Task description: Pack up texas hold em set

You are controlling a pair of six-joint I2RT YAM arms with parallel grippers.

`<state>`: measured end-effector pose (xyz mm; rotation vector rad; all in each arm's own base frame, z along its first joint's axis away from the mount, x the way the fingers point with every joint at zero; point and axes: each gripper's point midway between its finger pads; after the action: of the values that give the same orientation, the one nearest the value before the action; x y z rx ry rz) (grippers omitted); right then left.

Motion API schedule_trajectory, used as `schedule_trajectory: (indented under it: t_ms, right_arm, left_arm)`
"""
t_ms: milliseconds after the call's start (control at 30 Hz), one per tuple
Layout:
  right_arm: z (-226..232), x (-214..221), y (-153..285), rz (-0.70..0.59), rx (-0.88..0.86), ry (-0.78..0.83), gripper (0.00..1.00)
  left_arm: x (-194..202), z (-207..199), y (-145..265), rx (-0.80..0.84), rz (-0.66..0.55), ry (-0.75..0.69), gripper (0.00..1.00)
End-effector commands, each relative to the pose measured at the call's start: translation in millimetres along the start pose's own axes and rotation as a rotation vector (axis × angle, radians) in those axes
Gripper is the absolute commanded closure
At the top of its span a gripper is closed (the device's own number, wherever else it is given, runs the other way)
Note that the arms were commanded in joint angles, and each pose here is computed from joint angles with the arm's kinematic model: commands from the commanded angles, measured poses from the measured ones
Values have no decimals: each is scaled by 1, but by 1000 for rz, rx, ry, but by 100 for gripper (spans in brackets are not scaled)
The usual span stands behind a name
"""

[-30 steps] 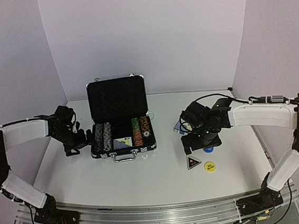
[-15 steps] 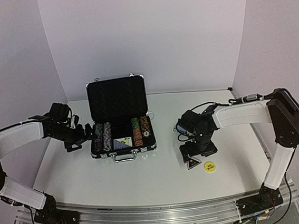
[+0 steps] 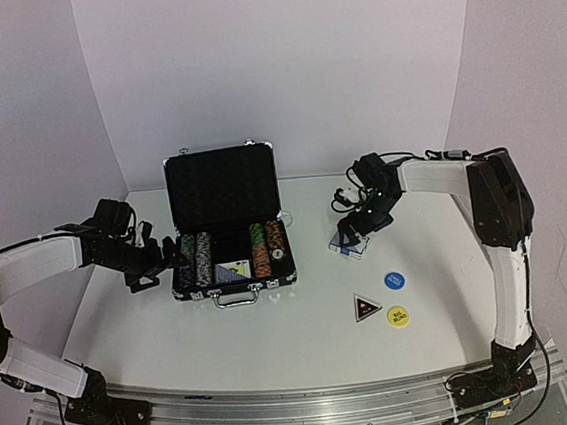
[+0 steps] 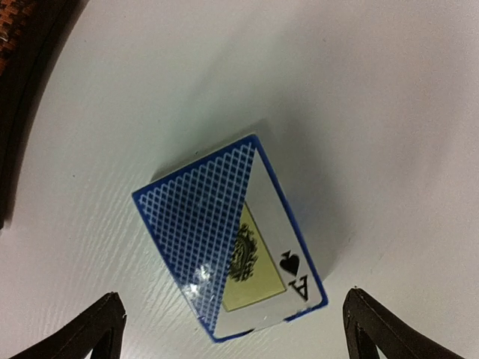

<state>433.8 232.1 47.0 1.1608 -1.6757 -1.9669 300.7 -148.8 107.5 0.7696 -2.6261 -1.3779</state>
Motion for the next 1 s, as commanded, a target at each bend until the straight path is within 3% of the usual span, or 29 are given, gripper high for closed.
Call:
schedule_trajectory:
  t_ms: [0, 100, 233, 300, 400, 500, 600, 833, 967]
  right_arm:
    - [22, -14, -20, -20, -119, 271, 2]
    - [4, -11, -36, 28, -64, 293, 2]
    - [6, -5, -46, 51, -130, 281, 5]
    - [11, 3, -49, 77, -159, 283, 11]
    - [17, 10, -45, 91, -185, 276, 35]
    - [23, 13, -37, 90, -206, 268, 39]
    - [29, 10, -26, 71, -224, 252, 52]
    - [65, -15, 24, -17, -211, 341, 53]
    - [116, -27, 56, -67, -214, 456, 54]
  left_arm:
    - [-4, -11, 14, 42, -33, -6, 0]
    - [-4, -10, 14, 29, -30, -7, 0]
    - [-6, -7, 10, 3, -25, -4, 0]
    - [-10, -6, 6, -12, -28, -3, 0]
    - [-21, -5, 0, -33, -50, 2, 0]
    - [-33, -15, -6, -21, -59, -3, 0]
    - [-42, -33, -5, 29, -69, -30, 0]
    - [-35, -92, 1, 207, 11, -125, 0]
    - [6, -144, -3, 334, 118, -219, 3]
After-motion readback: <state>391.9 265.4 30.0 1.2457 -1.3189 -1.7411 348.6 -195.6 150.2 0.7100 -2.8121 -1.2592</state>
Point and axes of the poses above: each gripper's point midway between its finger pads, its own y axis back along the fingers, its own z axis along the line the jaws close on, x = y × z, and after that the axes turned 14 degrees about y, right-handed
